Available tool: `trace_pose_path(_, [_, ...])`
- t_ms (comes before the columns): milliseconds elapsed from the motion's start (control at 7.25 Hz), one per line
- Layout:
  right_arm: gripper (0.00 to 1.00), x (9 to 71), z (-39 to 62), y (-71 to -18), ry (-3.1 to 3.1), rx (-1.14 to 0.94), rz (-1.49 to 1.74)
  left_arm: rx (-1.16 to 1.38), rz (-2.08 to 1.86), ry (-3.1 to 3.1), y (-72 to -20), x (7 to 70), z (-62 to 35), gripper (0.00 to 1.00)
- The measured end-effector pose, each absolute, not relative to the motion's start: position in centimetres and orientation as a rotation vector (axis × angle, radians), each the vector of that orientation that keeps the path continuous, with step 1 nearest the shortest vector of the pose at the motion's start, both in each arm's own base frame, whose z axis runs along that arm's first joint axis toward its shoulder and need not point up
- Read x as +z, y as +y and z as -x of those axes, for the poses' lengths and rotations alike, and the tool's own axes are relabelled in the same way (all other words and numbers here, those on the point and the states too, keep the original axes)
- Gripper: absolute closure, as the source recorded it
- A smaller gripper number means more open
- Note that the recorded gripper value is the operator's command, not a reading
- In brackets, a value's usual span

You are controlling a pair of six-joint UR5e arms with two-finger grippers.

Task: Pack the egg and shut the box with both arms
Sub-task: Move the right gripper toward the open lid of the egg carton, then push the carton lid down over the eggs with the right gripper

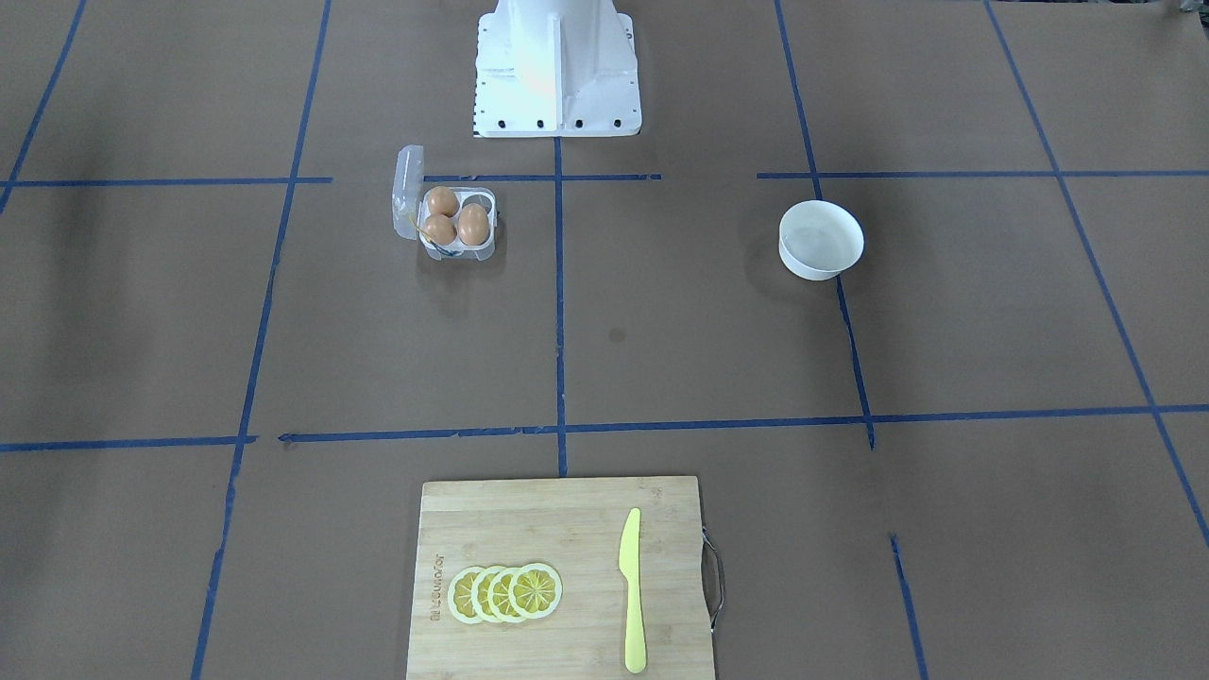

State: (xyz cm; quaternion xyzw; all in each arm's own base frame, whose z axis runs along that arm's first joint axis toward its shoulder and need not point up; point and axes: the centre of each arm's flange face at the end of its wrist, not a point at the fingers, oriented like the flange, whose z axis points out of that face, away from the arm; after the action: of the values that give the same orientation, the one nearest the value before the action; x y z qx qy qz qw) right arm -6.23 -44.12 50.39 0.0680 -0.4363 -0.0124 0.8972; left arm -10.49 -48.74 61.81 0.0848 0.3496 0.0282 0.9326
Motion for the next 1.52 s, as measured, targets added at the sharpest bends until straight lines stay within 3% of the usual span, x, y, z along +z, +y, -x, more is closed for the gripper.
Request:
trace_pose_path(552, [0.97, 42.9, 21.7, -39.3, -1.038, 0.086, -0.002, 0.058, -0.164, 0.721, -48.1, 62.9, 10.3, 0.0])
trace_pose_path(1379, [0.95, 30.0, 42.6, -32.0, -1.133, 0.129, 0.005, 0.07, -0.192, 0.749, -48.3, 62.4, 10.1, 0.0])
trace_pose_path(1517, [0.87, 27.2, 44.4, -31.8, -1.126, 0.146, 0.015, 0.072, -0.196, 0.754, -48.3, 62.4, 10.1, 0.0])
